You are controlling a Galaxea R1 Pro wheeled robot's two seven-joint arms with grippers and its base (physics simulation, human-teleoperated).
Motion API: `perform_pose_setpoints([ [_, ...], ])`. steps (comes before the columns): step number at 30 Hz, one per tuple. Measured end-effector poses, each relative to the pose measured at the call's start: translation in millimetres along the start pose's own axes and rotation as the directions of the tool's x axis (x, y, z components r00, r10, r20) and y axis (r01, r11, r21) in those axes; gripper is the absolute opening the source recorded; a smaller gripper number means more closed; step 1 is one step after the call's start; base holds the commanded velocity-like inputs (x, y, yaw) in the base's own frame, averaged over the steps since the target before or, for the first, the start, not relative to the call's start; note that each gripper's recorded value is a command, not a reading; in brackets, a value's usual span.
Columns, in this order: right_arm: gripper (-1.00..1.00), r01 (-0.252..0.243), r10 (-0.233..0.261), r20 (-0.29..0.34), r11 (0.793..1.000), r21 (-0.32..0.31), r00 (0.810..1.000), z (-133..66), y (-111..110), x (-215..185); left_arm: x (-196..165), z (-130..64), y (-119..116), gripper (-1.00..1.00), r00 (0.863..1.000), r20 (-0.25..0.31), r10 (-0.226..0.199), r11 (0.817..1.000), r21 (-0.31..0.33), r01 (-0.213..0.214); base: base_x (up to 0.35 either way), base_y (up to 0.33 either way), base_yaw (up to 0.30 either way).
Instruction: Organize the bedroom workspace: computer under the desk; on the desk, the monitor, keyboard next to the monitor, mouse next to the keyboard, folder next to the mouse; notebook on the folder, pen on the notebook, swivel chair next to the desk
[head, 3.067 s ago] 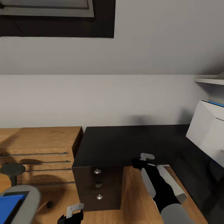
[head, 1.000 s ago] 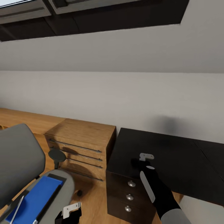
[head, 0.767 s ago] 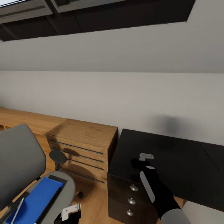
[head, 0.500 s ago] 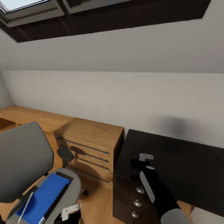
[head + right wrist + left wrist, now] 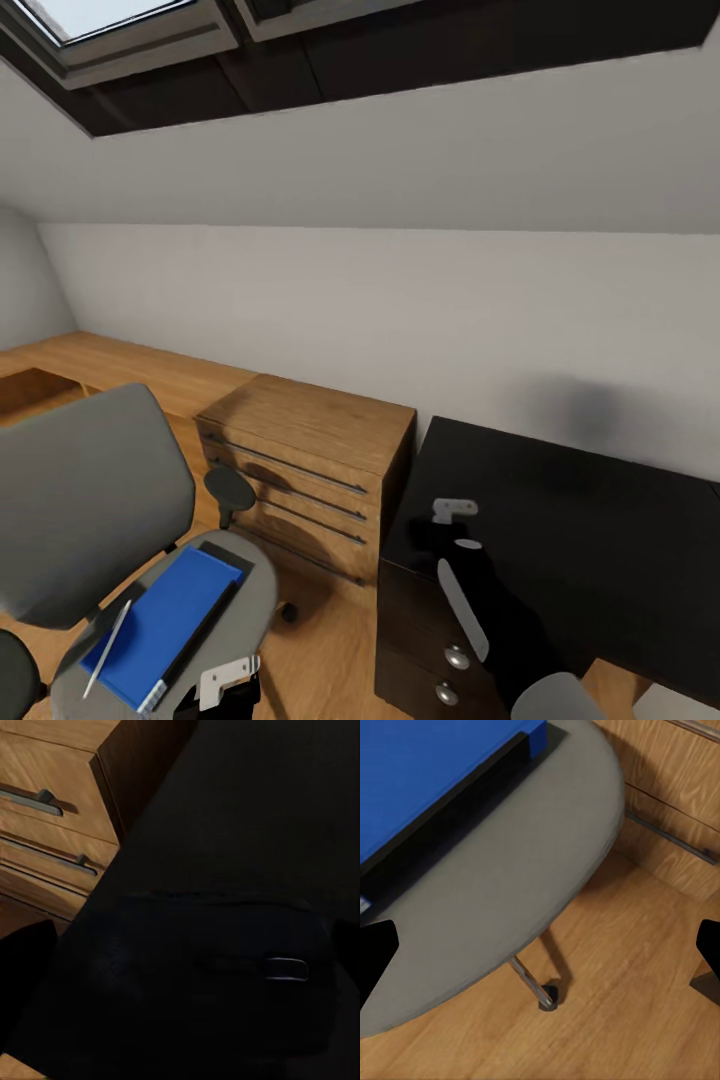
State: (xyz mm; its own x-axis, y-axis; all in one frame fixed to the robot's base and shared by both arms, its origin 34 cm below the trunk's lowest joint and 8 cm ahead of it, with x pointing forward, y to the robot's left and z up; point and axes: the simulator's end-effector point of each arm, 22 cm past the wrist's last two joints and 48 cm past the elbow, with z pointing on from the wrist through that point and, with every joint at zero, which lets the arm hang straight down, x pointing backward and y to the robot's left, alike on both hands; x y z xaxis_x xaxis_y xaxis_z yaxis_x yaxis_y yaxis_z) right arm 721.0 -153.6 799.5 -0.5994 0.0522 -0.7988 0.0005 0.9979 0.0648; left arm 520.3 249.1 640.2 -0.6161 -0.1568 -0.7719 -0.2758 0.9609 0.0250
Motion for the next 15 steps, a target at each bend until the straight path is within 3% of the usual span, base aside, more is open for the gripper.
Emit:
perform_pose_setpoints([
  [7,-1.00,0.019,-0.019,-0.015,1.000,-0.006,1.000,1.5,3,8,0,-0.1,0,1.00,1.000,0.000,0.001,1.000,0.001,-0.001,0.000,0.000,0.003],
  [12,-1.00,0.027,-0.027,-0.099,1.000,-0.001,0.995,10.3,-2,46,0,-0.1,0,1.00,1.000,0.000,0.002,1.000,0.001,-0.002,0.000,0.000,0.000],
  [15,-1.00,0.028,-0.028,-0.109,1.000,0.000,0.994,11.2,-2,50,0,-0.1,0,1.00,1.000,0.000,0.002,1.000,0.001,-0.002,0.057,0.016,0.000],
])
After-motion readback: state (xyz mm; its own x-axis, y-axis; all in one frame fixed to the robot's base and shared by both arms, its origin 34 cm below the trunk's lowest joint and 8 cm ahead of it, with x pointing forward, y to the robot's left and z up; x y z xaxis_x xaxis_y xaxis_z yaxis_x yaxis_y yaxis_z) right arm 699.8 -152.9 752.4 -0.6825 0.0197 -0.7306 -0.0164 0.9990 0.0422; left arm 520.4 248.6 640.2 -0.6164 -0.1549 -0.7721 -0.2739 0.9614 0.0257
